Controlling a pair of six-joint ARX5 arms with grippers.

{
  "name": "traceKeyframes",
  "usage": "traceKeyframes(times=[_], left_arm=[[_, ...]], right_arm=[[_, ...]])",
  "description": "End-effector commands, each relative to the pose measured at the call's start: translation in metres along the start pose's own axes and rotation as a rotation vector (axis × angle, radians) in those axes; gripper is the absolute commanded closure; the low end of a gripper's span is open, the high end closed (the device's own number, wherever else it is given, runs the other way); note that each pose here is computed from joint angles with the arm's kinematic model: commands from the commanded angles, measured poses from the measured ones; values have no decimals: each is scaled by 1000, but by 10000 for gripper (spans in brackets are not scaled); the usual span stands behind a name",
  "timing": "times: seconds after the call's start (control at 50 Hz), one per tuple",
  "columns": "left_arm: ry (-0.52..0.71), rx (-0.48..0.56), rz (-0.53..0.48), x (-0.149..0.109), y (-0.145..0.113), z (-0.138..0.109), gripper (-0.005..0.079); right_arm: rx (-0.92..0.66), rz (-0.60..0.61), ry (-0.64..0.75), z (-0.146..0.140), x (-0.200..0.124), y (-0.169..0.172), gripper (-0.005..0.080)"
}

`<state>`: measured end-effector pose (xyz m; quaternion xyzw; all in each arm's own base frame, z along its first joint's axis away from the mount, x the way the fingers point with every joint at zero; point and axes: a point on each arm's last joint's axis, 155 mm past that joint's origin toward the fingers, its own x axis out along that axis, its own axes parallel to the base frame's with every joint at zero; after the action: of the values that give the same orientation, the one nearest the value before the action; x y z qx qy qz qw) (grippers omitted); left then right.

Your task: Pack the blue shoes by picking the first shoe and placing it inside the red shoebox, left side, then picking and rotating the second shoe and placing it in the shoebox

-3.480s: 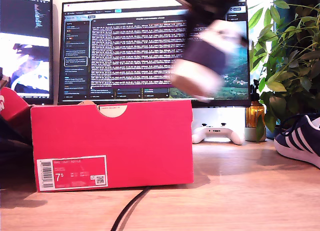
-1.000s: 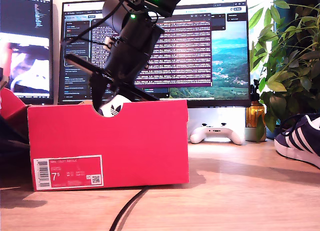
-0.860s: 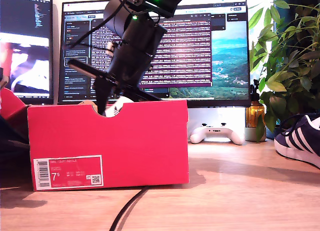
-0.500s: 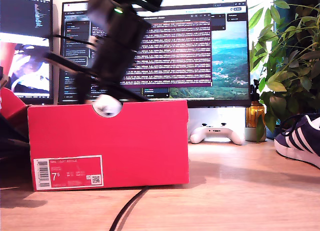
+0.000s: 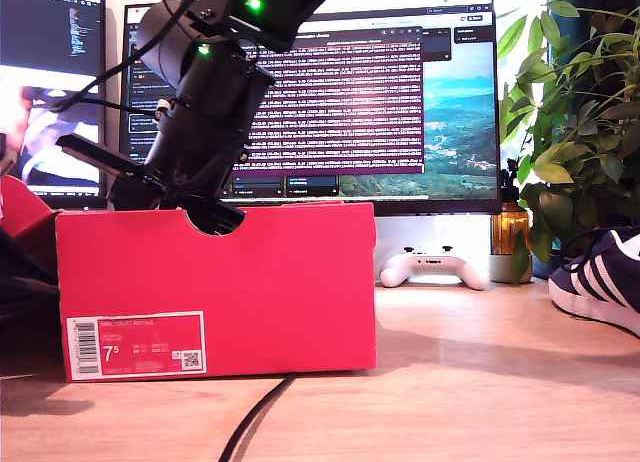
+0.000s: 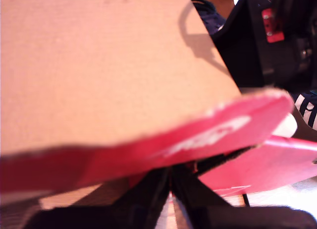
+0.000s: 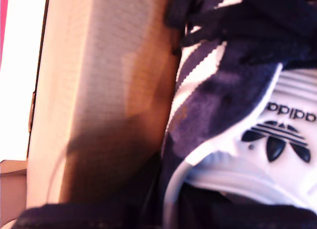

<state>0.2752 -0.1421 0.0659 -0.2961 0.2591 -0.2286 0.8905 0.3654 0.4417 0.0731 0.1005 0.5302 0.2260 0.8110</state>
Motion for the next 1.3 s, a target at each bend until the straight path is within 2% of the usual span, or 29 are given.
traceKeyframes(times=[0.0, 0.14, 0.18, 0.32, 0.5, 0.64, 0.92, 1.04, 1.12, 1.28], left_arm=[[20, 5, -1, -2, 2, -9, 764], [20, 8, -1, -2, 2, -9, 764], [20, 8, -2, -2, 2, -9, 764], [20, 8, -1, -2, 2, -9, 764], [20, 8, -1, -2, 2, -9, 764], [19, 8, 0, -2, 2, -9, 764], [19, 8, 1, -2, 2, -8, 764], [19, 8, 1, -2, 2, -8, 764], [19, 8, 1, -2, 2, -8, 764], [21, 7, 3, -2, 3, -9, 764]], right_arm=[[11, -46, 6, 5, 17, -24, 646], [-16, -43, 57, -2, 12, -23, 372], [-28, -36, 61, -2, 10, -21, 340], [-61, -24, 48, 12, -6, -8, 341], [-72, 3, -13, 45, -44, 17, 341], [-113, -25, -15, 56, -72, 19, 341], [-78, -151, 85, 46, -104, -18, 341], [-47, -244, 160, 35, -114, -52, 341], [-8, -292, 137, 44, -117, -68, 341], [172, -368, 57, 62, -126, -95, 341]])
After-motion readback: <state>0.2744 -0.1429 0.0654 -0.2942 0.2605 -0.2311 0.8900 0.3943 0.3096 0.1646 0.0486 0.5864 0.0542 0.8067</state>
